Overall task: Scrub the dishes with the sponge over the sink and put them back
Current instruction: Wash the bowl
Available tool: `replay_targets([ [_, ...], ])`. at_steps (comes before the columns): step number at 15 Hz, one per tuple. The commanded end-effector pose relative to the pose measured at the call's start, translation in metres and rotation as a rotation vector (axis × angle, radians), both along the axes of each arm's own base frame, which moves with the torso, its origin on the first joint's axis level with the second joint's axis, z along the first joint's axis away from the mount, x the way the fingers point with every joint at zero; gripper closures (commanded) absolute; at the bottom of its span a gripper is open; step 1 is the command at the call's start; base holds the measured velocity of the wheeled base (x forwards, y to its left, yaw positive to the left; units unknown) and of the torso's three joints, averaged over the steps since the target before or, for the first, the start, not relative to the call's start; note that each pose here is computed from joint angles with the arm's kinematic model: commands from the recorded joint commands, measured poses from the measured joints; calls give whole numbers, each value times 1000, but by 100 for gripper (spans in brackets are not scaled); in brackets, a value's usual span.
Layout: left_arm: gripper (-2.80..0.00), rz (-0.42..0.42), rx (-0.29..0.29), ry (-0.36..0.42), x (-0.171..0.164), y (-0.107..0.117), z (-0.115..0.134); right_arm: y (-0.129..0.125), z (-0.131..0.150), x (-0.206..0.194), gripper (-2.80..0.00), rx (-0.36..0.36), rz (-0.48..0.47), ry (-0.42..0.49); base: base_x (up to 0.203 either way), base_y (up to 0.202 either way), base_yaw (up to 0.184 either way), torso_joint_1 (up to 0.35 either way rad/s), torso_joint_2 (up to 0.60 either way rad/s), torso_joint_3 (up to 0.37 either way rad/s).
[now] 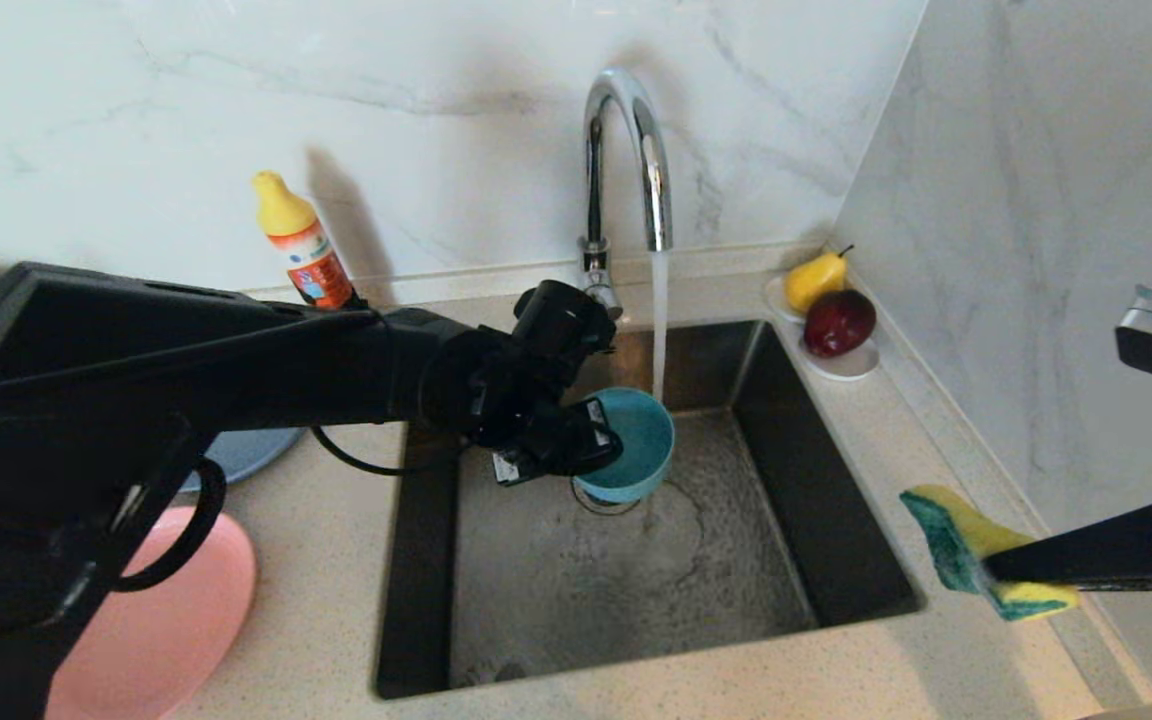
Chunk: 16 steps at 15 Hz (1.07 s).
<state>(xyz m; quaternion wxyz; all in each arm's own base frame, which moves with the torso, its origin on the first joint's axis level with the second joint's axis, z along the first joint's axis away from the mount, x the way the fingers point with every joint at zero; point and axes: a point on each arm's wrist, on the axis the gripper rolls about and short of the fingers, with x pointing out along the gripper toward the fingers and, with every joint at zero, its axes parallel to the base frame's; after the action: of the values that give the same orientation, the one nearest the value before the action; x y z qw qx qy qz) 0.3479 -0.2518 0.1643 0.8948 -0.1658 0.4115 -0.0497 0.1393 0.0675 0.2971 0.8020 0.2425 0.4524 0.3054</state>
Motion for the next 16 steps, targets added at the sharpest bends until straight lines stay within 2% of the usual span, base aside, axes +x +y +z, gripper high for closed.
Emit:
replay_targets([
  [1, 0, 8, -1, 0, 11, -9, -10, 1, -1, 2, 0, -1, 1, 12, 0, 0, 0, 0, 0, 0],
  [9, 0, 32, -17, -35, 25, -23, -13, 4, -4, 9, 0, 8, 1, -4, 0, 0, 0, 0, 0, 0],
  [12, 0, 29, -13, -29, 28, -26, -21, 5, -3, 11, 0, 7, 2, -4, 0, 0, 0, 0, 0, 0],
  [16, 0, 43, -14, -13, 23, -23, -16, 4, -1, 10, 0, 13, 3, -13, 0, 0, 0, 0, 0, 0],
])
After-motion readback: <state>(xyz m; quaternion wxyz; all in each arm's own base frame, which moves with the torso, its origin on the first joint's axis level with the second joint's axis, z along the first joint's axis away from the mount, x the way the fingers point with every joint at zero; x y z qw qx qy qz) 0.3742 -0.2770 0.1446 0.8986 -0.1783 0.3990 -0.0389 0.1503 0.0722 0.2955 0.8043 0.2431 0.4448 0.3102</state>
